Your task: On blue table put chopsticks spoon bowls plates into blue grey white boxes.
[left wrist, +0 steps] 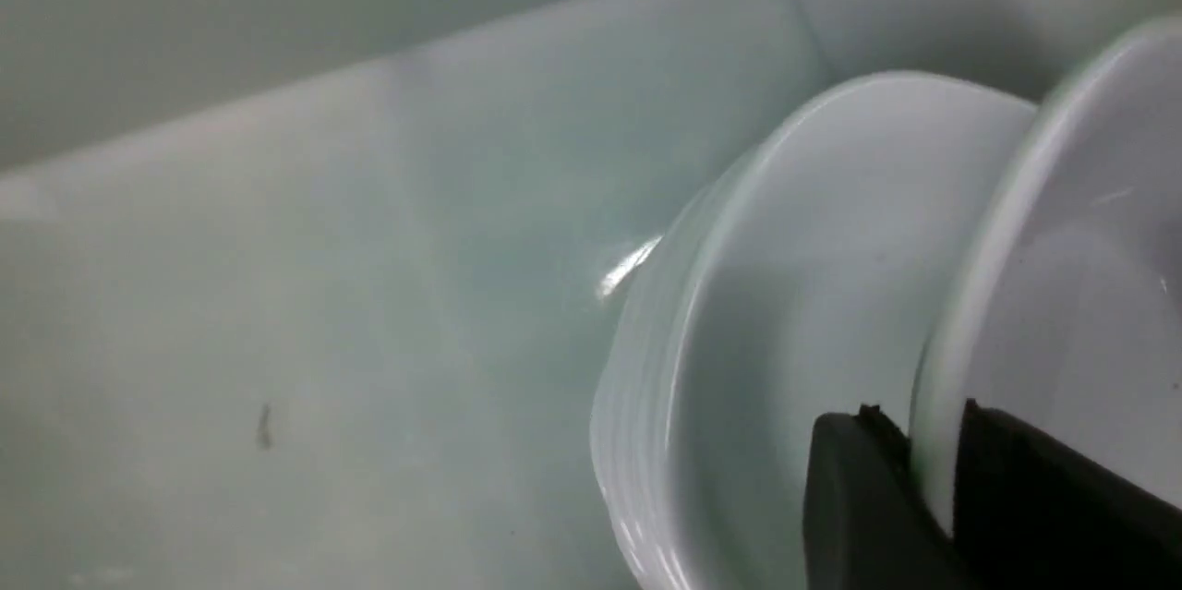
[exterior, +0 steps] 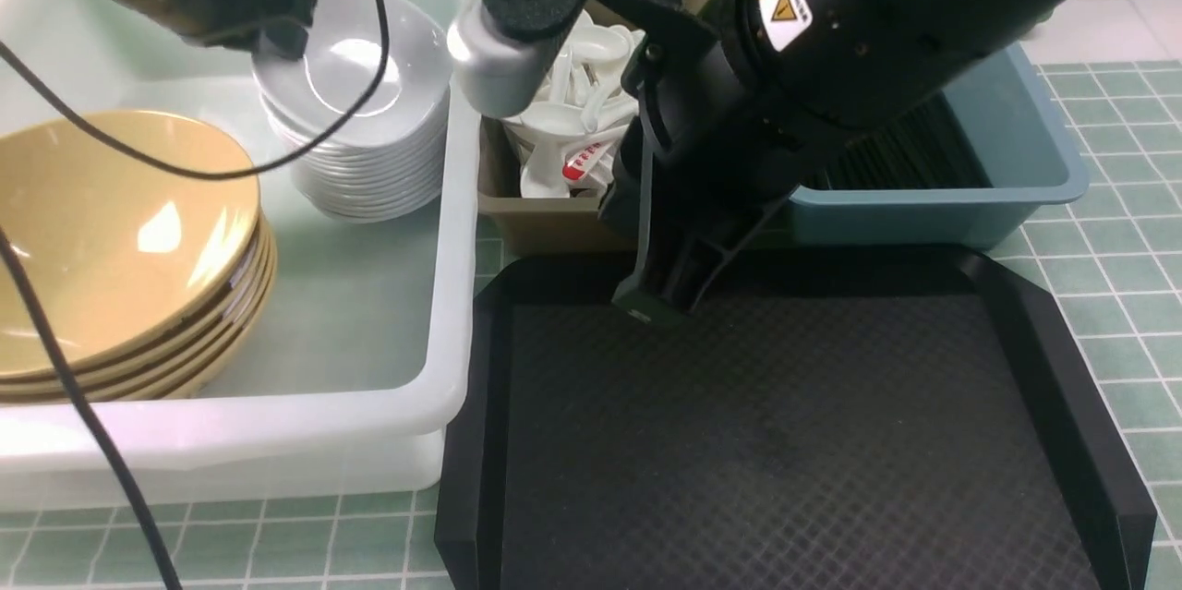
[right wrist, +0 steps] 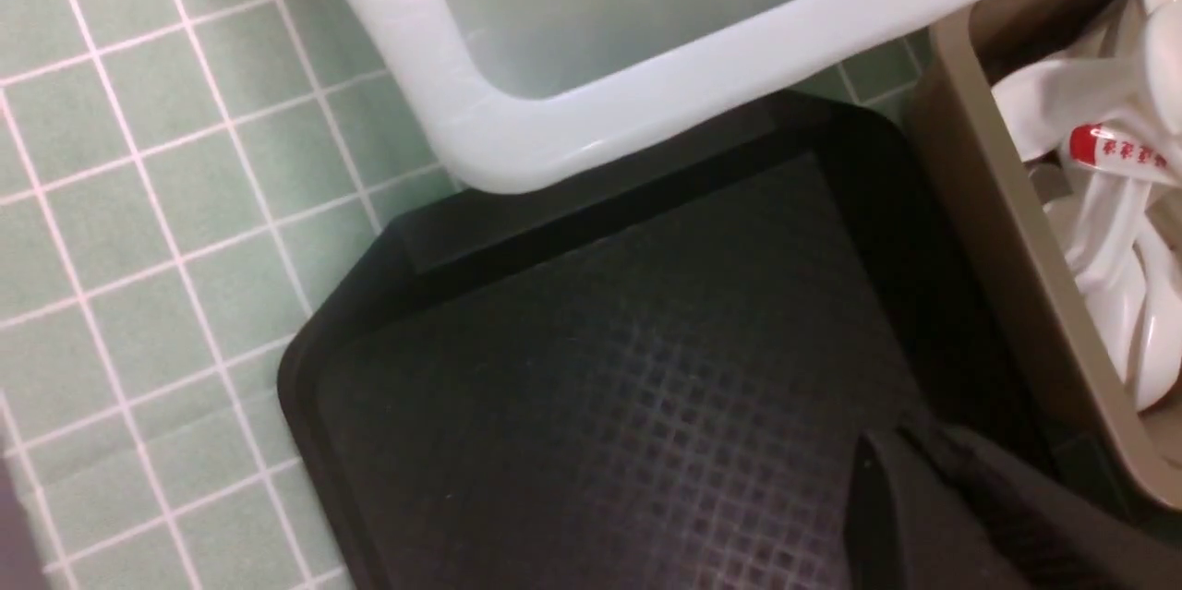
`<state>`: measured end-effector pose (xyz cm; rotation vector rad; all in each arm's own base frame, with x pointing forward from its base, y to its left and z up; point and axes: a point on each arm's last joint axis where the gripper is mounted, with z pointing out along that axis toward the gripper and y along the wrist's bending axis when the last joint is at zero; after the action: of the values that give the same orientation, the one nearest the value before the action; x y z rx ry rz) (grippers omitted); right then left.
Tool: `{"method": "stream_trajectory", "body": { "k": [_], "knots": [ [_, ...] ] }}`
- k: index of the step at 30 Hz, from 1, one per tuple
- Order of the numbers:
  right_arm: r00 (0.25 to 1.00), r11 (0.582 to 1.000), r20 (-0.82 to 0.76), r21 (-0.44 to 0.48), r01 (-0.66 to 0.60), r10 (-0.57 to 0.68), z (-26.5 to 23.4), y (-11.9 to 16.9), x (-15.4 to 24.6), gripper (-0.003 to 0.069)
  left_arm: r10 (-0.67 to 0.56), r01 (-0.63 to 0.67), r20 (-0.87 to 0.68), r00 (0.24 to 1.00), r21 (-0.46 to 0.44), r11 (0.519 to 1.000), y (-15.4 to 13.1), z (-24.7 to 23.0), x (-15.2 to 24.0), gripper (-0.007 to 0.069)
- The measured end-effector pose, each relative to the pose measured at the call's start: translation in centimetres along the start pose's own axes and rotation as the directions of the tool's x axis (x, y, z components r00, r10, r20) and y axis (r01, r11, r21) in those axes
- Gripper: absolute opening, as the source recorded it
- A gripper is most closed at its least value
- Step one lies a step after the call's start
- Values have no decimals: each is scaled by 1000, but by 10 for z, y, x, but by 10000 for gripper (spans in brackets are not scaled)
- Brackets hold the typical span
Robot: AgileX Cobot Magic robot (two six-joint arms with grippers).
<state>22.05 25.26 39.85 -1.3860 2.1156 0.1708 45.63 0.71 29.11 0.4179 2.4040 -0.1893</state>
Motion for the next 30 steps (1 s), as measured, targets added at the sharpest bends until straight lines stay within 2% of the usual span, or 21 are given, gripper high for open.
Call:
{"method": "stream_trajectory", "body": {
  "k": [1,2,4,8,11,13,15,17,20,21,22,23,24,26,30],
  "knots": [
    [1000,1000,0,0,-1,1,0,0,0,48,8,-8,0,1000,0,1000,0,1,0,106],
    [1000,1000,0,1,-1,1,0,0,0,48,38,-38,9,999,-11,999,1,1,0,195],
    [1000,1000,-2,5,2,-2,0,0,0,48,54,-53,23,998,-23,998,2,1,-2,268],
    [1000,1000,-20,11,6,-6,0,-1,2,48,64,-61,65,996,-41,997,3,-9,-13,487],
    [999,1000,-35,13,7,-7,0,-1,3,48,59,-56,90,994,-35,998,-1,-29,-25,554],
    [999,1000,-43,18,-1,2,0,-1,4,48,39,-38,90,995,-17,999,-6,-47,-32,559],
    [999,999,-46,37,-19,21,-3,-3,5,48,2,-2,96,995,-7,1000,-15,-82,-41,524],
    [999,999,-39,44,-30,31,-9,-3,6,48,0,1,81,997,-15,1000,-26,-114,-43,440],
    [999,998,-20,52,-33,34,-18,-3,7,48,22,-20,49,999,-31,999,-38,-140,-40,337],
    [999,998,5,58,-39,38,-27,-3,9,48,48,-46,36,998,-52,998,-50,-163,-38,204],
    [999,997,16,61,-44,43,-30,-2,12,48,53,-51,32,998,-61,997,-53,-168,-37,162],
    [998,997,29,63,-54,53,-33,-1,16,48,63,-60,41,997,-70,996,-60,-179,-37,88],
    [998,996,40,67,-60,58,-36,0,21,48,64,-61,39,997,-77,995,-64,-183,-35,55],
    [995,994,63,71,-80,76,-42,5,37,48,67,-65,32,997,-82,995,-77,-195,-26,7],
    [989,991,94,71,-117,110,-46,16,70,48,52,-55,-33,998,-77,996,-93,-200,2,-6]
  ]
}}
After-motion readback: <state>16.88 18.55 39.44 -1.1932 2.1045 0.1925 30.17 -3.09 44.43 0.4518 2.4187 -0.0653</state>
